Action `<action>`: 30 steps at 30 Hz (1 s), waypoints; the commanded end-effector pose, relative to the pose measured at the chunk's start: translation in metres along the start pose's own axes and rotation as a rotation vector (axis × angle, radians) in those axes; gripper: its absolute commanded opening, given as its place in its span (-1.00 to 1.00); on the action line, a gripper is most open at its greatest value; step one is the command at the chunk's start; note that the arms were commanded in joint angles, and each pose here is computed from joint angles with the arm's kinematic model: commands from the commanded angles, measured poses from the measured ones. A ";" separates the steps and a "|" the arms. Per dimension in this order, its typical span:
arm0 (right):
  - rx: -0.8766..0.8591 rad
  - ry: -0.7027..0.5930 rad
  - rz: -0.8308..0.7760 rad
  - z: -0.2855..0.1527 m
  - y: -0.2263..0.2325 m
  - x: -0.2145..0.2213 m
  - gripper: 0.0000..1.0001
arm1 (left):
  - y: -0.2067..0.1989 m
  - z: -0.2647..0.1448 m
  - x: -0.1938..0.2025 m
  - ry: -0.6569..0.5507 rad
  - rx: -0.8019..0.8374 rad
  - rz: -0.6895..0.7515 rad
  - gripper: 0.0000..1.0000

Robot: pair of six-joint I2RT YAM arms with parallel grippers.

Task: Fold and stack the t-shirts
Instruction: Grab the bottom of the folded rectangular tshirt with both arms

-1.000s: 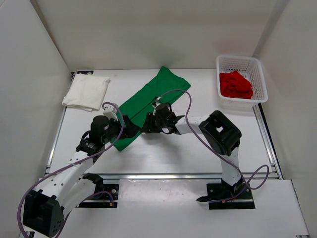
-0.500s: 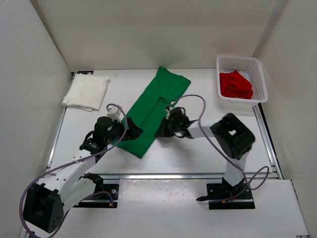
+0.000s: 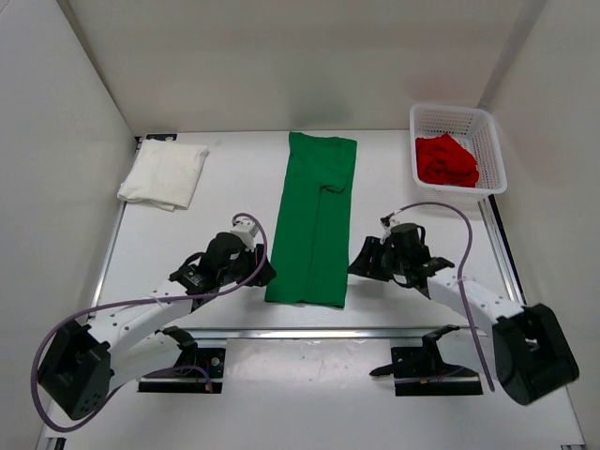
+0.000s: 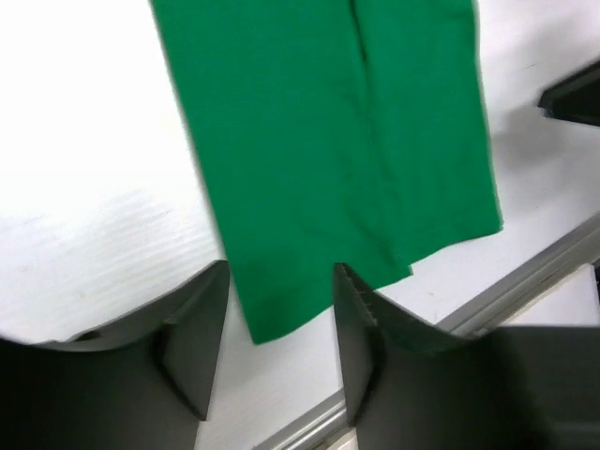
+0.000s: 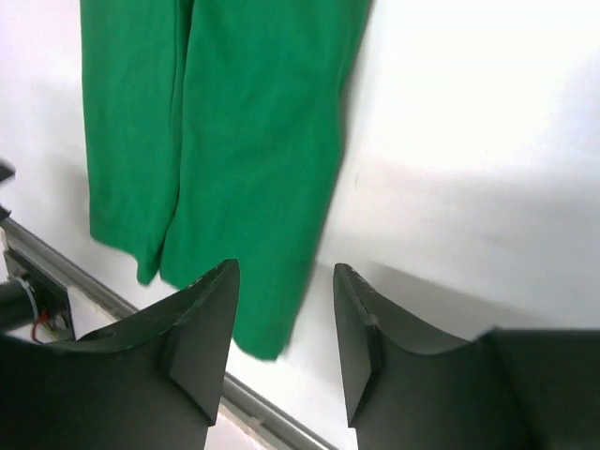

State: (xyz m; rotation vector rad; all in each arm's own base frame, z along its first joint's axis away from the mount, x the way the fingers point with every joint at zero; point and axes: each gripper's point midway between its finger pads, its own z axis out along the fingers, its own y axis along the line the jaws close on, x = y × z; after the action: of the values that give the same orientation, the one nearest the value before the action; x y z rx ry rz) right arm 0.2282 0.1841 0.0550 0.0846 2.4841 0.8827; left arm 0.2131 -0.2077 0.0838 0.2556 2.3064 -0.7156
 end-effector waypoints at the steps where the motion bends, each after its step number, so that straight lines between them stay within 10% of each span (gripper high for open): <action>1: 0.044 0.071 0.003 -0.012 -0.009 0.039 -0.15 | 0.016 -0.005 0.024 0.069 -0.105 0.040 0.21; 8: -0.033 0.170 0.004 -0.008 0.008 0.087 -0.11 | 0.035 0.002 0.053 0.185 -0.210 0.042 0.62; 14: -0.060 0.192 0.002 0.002 0.012 0.093 -0.27 | 0.036 0.010 0.058 0.187 -0.161 -0.016 0.51; 24: -0.058 0.172 -0.035 0.005 0.017 0.092 -1.00 | 0.018 0.019 0.072 0.215 -0.083 -0.041 -0.80; 30: -0.037 0.266 -0.012 -0.015 0.012 0.137 -1.00 | 0.023 -0.016 0.093 0.241 -0.080 -0.087 -1.00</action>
State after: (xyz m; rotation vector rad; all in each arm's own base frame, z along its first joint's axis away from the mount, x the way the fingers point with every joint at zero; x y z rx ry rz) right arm 0.1219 0.2220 0.0192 -0.0895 2.6488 1.0178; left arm 0.1669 -0.1900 0.0207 0.2279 2.5336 -0.6339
